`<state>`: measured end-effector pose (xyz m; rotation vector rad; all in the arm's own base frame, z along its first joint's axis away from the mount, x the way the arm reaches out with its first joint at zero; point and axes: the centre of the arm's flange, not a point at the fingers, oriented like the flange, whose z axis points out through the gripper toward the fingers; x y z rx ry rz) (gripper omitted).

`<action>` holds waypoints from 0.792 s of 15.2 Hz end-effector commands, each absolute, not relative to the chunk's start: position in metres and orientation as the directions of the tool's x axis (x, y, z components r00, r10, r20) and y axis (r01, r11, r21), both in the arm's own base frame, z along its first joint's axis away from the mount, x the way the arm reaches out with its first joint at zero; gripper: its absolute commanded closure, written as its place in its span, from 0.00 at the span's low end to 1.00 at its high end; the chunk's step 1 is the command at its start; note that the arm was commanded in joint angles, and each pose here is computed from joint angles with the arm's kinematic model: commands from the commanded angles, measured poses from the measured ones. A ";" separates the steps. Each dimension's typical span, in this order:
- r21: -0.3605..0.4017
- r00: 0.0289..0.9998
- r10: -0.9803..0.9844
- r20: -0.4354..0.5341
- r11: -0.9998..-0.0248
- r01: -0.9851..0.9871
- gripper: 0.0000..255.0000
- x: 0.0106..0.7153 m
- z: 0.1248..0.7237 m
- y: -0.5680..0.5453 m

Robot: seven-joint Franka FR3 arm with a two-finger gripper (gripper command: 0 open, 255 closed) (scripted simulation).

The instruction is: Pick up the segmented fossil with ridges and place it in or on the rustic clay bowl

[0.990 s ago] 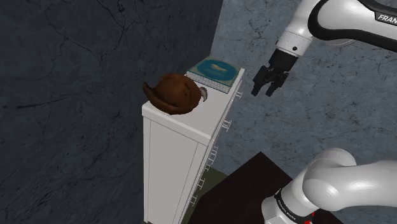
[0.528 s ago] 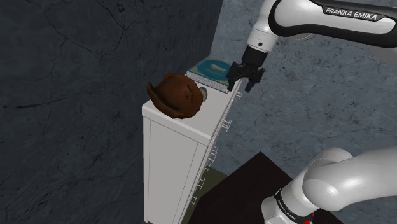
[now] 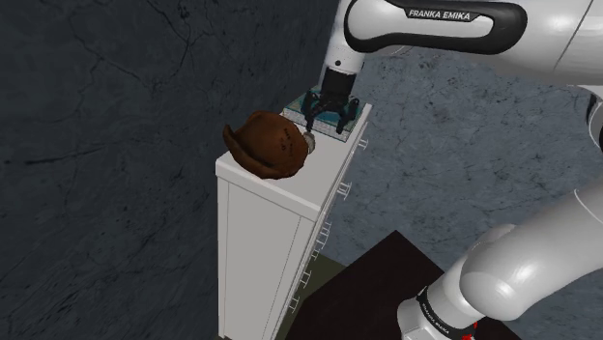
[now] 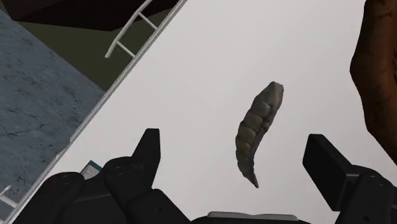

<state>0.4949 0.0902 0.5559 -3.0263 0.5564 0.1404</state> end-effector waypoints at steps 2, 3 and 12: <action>-0.025 0.918 -0.382 -0.110 -0.922 -0.387 0.00 0.522 0.545 0.101; -0.025 0.918 -0.382 -0.110 -0.922 -0.387 0.00 0.522 0.540 0.101; -0.025 0.918 -0.382 -0.110 -0.922 -0.387 0.00 0.518 0.505 0.103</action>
